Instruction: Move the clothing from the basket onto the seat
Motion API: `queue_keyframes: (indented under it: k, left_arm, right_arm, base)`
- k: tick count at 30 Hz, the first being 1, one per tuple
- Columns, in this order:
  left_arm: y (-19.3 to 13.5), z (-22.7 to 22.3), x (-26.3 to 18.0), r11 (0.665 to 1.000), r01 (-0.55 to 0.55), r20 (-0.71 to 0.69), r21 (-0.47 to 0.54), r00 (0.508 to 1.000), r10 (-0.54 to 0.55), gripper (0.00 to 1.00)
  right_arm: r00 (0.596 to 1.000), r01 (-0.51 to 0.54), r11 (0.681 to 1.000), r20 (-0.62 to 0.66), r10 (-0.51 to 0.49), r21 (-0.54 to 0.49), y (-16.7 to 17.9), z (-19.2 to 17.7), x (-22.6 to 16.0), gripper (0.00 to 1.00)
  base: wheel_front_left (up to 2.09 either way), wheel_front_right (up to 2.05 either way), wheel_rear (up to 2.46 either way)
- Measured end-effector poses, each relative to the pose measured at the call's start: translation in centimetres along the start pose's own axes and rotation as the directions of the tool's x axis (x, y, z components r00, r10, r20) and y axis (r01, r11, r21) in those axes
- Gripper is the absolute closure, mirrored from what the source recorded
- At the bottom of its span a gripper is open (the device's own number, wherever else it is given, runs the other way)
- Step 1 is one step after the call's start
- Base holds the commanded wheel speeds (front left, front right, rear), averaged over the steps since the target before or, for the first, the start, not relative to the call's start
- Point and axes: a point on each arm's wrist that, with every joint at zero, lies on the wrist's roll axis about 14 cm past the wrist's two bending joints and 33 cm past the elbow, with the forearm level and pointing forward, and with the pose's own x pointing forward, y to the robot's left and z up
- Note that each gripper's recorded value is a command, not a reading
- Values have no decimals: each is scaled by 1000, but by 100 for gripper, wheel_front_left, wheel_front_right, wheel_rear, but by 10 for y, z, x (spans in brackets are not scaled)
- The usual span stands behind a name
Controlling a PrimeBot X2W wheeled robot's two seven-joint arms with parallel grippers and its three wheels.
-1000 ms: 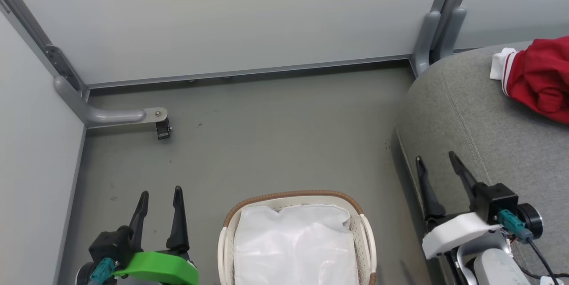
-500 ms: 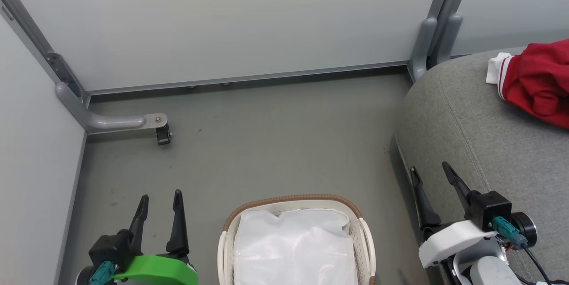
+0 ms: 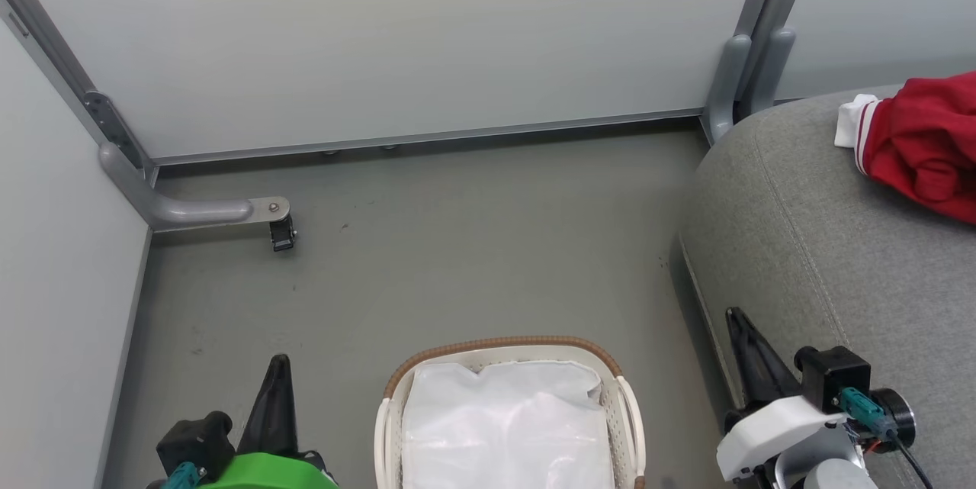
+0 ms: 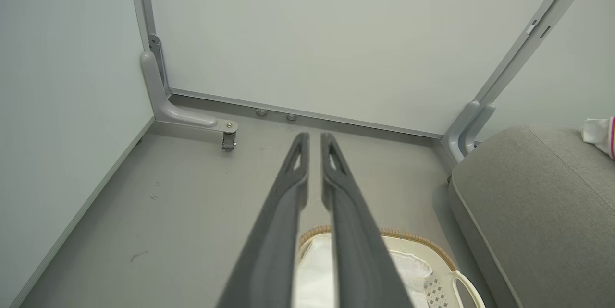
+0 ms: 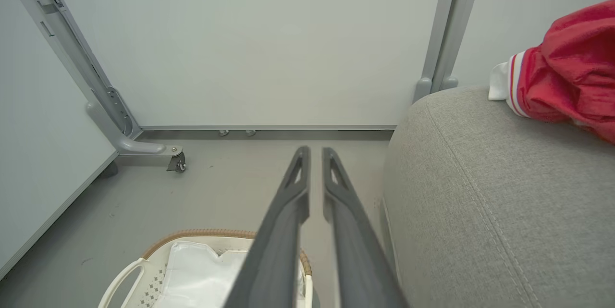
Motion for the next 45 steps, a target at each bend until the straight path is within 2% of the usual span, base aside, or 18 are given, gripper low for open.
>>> queue_keyframes:
  k: [9,19,29,45]
  left_arm:
    - [8,-3,0,989,-47,-29,-139,999,44,100]
    - [15,-1,3,955,-81,-41,-285,997,72,100]
    - [18,7,8,905,-93,-38,-414,996,85,100]
    - [21,15,15,808,-92,-37,-582,995,87,100]
  right_arm:
    - [998,65,985,-28,-61,160,-12,-5,-4,100]
    - [993,120,937,-41,-113,327,-24,-3,-6,100]
    - [988,155,869,-52,-148,470,-33,-2,-7,100]
    - [981,179,736,-62,-184,653,-45,2,-10,100]
  base:
    - [0,0,0]
    - [0,0,0]
    - [0,0,0]
    - [0,0,0]
